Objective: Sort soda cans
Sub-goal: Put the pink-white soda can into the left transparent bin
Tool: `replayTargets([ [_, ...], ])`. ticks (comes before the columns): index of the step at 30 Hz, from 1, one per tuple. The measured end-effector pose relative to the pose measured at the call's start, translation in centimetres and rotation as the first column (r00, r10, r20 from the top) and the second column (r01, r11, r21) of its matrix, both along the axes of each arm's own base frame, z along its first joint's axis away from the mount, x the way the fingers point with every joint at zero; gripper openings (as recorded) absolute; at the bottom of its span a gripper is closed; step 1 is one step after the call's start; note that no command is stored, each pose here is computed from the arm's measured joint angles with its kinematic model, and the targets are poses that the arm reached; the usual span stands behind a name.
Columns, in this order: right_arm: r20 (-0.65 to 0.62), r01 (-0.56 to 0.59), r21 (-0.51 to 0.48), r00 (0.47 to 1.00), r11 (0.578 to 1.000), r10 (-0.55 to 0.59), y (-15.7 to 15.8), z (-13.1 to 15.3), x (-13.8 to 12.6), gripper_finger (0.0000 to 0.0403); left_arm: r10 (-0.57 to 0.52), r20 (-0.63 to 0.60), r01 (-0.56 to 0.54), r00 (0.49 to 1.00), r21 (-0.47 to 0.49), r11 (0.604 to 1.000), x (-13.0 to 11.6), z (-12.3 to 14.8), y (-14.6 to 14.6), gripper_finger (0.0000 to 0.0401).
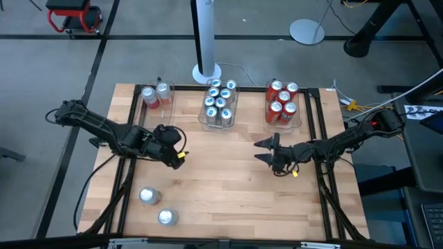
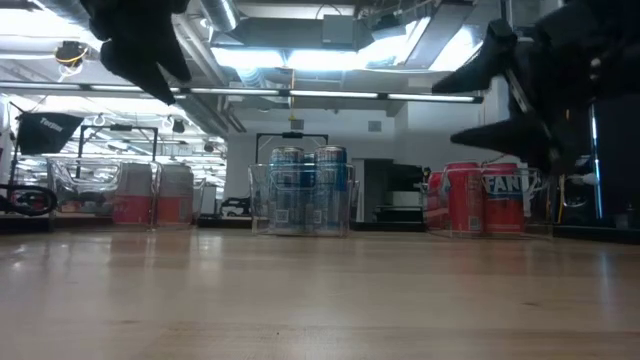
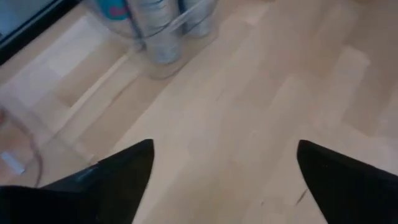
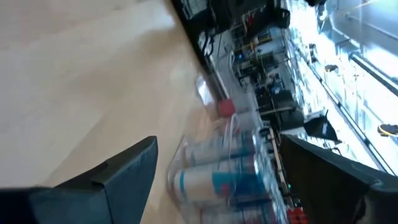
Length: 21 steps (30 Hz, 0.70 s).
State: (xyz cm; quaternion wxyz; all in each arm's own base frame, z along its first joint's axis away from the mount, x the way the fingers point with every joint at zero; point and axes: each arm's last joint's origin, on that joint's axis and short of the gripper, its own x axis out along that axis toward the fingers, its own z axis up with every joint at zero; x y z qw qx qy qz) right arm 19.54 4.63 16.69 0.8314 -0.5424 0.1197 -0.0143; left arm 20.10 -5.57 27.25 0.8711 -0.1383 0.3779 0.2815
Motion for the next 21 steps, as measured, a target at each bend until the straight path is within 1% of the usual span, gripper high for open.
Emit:
replayTargets([
  [2, 0.012, -0.012, 0.004, 1.0, 1.0, 0.012, 0.1, 0.4, 0.2, 0.0335, -0.033, 0.013, 0.033, 0.999, 0.004, 0.999, 0.2, 0.1, -0.1, 0.0394],
  [5, 0.028, -0.022, -0.015, 0.999, 1.0, 0.022, 0.2, 1.0, 0.6, 0.0335, -0.064, 0.054, 0.064, 0.996, 0.006, 0.998, 0.7, 0.4, -0.3, 0.0391],
  [8, 0.042, -0.025, -0.034, 0.999, 0.999, 0.027, 0.3, 1.6, 0.9, 0.0335, -0.133, 0.043, 0.133, 0.99, -0.007, 0.991, 0.7, 1.0, -0.7, 0.0395],
  [12, 0.039, -0.055, -0.031, 0.998, 0.998, 0.057, 0.4, 1.7, 1.0, 0.0335, -0.234, 0.0, 0.233, 0.972, -0.118, 0.965, -0.3, 2.4, -2.4, 0.0397],
  [14, 0.035, -0.068, -0.03, 0.997, 0.997, 0.069, 0.5, 1.6, 1.0, 0.0335, -0.269, -0.025, 0.262, 0.963, -0.168, 0.951, -1.2, 3.4, -3.4, 0.0397],
  [18, 0.024, -0.07, -0.032, 0.997, 0.997, 0.071, 0.5, 1.5, 1.0, 0.0335, -0.267, -0.056, 0.246, 0.962, -0.243, 0.938, -3.4, 5.4, -5.2, 0.0399],
  [21, 0.011, -0.07, -0.034, 0.997, 0.997, 0.071, 0.5, 1.4, 0.9, 0.0335, -0.257, -0.044, 0.232, 0.965, -0.311, 0.922, -4.8, 6.0, -6.9, 0.0397],
])
